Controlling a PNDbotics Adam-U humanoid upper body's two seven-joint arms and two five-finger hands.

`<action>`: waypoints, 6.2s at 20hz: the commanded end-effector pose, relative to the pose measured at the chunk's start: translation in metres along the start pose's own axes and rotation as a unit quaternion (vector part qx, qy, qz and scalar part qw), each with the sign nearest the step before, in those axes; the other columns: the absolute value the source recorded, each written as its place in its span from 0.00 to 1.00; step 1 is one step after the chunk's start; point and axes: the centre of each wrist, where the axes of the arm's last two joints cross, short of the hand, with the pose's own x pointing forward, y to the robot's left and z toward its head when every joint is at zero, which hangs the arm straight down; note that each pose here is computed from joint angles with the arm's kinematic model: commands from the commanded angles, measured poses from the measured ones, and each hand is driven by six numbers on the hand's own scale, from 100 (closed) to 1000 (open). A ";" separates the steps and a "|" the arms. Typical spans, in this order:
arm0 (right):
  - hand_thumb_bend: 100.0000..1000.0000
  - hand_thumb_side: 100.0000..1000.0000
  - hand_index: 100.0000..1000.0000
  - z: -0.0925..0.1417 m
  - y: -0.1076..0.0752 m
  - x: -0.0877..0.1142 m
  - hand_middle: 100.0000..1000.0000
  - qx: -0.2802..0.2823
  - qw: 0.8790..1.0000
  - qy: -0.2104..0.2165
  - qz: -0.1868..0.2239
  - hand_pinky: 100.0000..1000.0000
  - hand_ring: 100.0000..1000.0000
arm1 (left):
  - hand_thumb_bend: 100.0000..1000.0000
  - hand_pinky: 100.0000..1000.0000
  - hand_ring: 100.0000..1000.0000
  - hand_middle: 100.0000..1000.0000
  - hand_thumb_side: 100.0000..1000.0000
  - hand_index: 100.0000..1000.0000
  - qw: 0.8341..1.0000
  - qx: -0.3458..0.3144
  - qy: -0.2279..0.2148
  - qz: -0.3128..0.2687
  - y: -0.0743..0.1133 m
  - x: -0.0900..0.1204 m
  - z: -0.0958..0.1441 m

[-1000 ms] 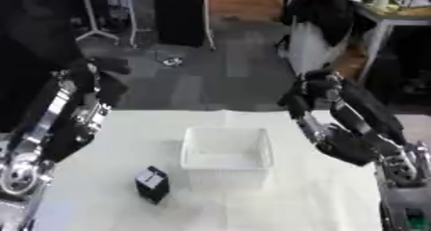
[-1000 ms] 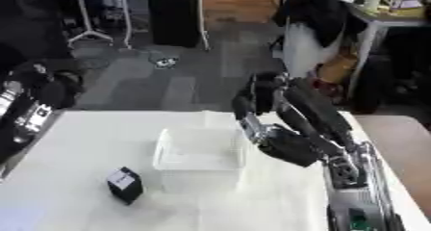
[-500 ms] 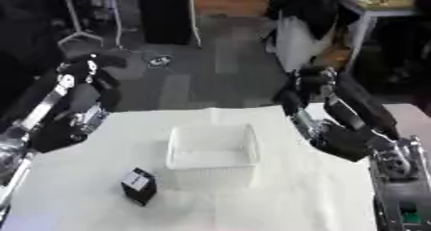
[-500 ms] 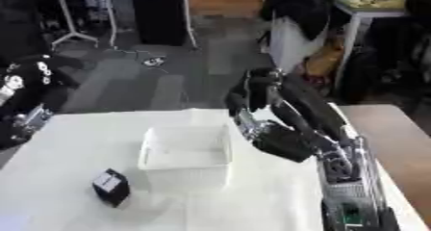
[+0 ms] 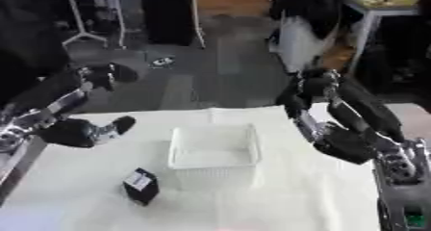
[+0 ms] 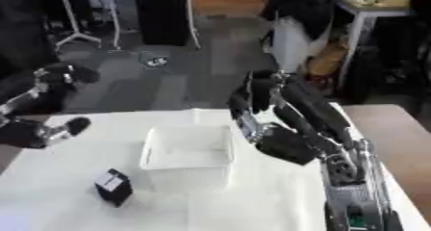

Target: Pick up objects on the table and place them in the box.

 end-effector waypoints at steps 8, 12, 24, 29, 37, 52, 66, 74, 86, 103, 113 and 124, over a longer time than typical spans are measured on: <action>0.00 1.00 0.59 -0.001 -0.004 0.004 0.44 0.001 1.000 -0.013 0.007 0.32 0.35 | 0.40 0.99 0.83 0.90 0.75 0.87 0.969 -0.186 -0.016 -0.163 0.016 -0.021 -0.015; 0.00 1.00 0.59 -0.002 -0.004 0.004 0.44 0.003 1.000 -0.014 0.006 0.32 0.35 | 0.41 1.00 0.85 0.90 0.76 0.86 0.945 -0.266 -0.025 -0.187 0.007 -0.027 -0.026; 0.00 1.00 0.59 -0.002 -0.004 0.006 0.44 0.002 1.000 -0.018 0.004 0.32 0.35 | 0.39 0.87 0.79 0.83 0.87 0.90 0.898 -0.395 -0.071 -0.179 -0.030 -0.035 -0.041; 0.00 1.00 0.59 -0.002 -0.004 0.006 0.44 0.003 1.000 -0.018 0.005 0.32 0.35 | 0.39 0.87 0.79 0.83 0.88 0.90 0.884 -0.424 -0.093 -0.175 -0.046 -0.033 -0.038; 0.00 1.00 0.59 -0.002 -0.004 0.006 0.44 0.004 1.000 -0.018 0.005 0.32 0.35 | 0.39 0.87 0.79 0.83 0.87 0.90 0.881 -0.424 -0.107 -0.179 -0.050 -0.032 -0.039; 0.00 1.00 0.59 -0.003 -0.004 0.006 0.44 0.006 1.000 -0.020 0.004 0.32 0.35 | 0.53 0.88 0.87 0.91 0.87 0.97 0.849 -0.459 -0.169 -0.201 -0.064 -0.010 -0.053; 0.00 1.00 0.59 -0.003 -0.004 0.006 0.44 0.008 1.000 -0.022 0.005 0.33 0.35 | 0.42 0.80 0.79 0.82 0.89 0.94 0.786 -0.555 -0.169 -0.213 -0.087 -0.004 -0.043; 0.00 1.00 0.59 -0.003 -0.004 0.006 0.44 0.010 1.000 -0.022 0.005 0.33 0.35 | 0.41 0.82 0.81 0.84 0.85 0.95 0.779 -0.559 -0.173 -0.227 -0.087 0.001 -0.040; 0.00 1.00 0.59 -0.003 -0.004 0.006 0.44 0.011 1.000 -0.022 0.006 0.33 0.35 | 0.26 0.87 0.85 0.90 0.69 1.00 0.759 -0.572 -0.158 -0.266 -0.082 0.003 -0.041; 0.00 1.00 0.59 -0.004 -0.004 0.007 0.44 0.010 1.000 -0.024 0.005 0.33 0.35 | 0.35 0.88 0.85 0.91 0.72 1.00 0.749 -0.576 -0.157 -0.288 -0.083 0.009 -0.048; 0.00 1.00 0.59 -0.005 -0.004 0.009 0.44 0.009 1.000 -0.028 0.003 0.33 0.35 | 0.36 0.88 0.85 0.91 0.71 1.00 0.760 -0.567 -0.143 -0.283 -0.082 0.001 -0.053; 0.00 1.00 0.59 -0.006 -0.004 0.011 0.44 0.008 0.999 -0.032 0.001 0.33 0.35 | 0.38 0.88 0.85 0.90 0.70 1.00 0.779 -0.551 -0.128 -0.272 -0.091 -0.012 -0.054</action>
